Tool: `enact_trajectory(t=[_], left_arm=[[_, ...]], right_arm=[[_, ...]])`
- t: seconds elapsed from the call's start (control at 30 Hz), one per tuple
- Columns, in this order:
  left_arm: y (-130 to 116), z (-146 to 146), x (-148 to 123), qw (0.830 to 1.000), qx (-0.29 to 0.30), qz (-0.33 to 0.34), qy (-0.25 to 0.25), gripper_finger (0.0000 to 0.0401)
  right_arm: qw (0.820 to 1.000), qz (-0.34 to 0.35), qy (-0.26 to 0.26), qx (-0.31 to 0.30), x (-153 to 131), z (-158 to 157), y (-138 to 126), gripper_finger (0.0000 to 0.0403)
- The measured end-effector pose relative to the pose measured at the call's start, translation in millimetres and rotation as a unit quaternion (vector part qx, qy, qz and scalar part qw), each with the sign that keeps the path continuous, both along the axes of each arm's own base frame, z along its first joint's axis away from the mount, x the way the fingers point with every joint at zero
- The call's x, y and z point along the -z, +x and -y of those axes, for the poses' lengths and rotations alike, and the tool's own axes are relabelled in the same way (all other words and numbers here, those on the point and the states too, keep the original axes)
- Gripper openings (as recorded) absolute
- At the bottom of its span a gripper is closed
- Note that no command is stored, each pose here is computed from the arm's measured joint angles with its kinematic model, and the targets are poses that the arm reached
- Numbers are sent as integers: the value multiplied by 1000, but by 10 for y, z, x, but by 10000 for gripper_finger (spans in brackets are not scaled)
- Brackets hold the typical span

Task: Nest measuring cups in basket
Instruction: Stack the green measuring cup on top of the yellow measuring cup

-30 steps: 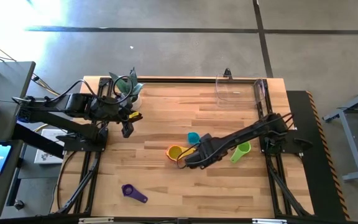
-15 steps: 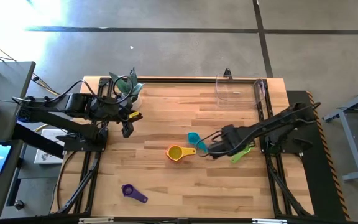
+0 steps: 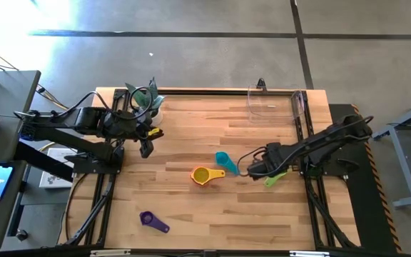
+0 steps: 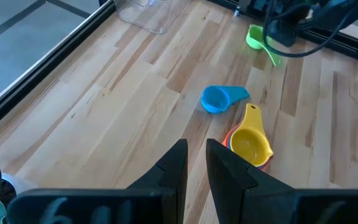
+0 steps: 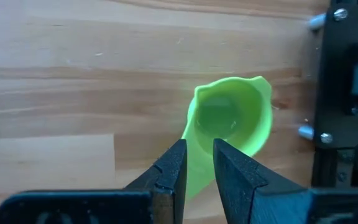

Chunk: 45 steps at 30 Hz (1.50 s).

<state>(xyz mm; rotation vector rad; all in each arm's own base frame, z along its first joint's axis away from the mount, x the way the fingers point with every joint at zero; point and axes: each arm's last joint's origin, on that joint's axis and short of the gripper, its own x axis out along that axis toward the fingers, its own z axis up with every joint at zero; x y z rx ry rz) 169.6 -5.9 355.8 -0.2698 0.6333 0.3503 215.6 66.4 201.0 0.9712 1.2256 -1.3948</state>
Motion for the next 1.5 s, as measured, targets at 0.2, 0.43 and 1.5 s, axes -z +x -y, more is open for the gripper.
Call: enact_trajectory(t=[0.2, 0.43, 1.5], left_arm=[[0, -1, 0, 1000, 0, 0, 0, 49], [-2, -8, -2, 1000, -10, 1, 8, 49], [0, -14, -5, 1000, -25, 6, 7, 49]], right_arm=[[1000, 6, 8, 10, 194, 68, -31, 81], [1000, 15, 17, 13, 314, 87, -54, 107], [984, 96, 48, -143, 87, 8, 232, 4]])
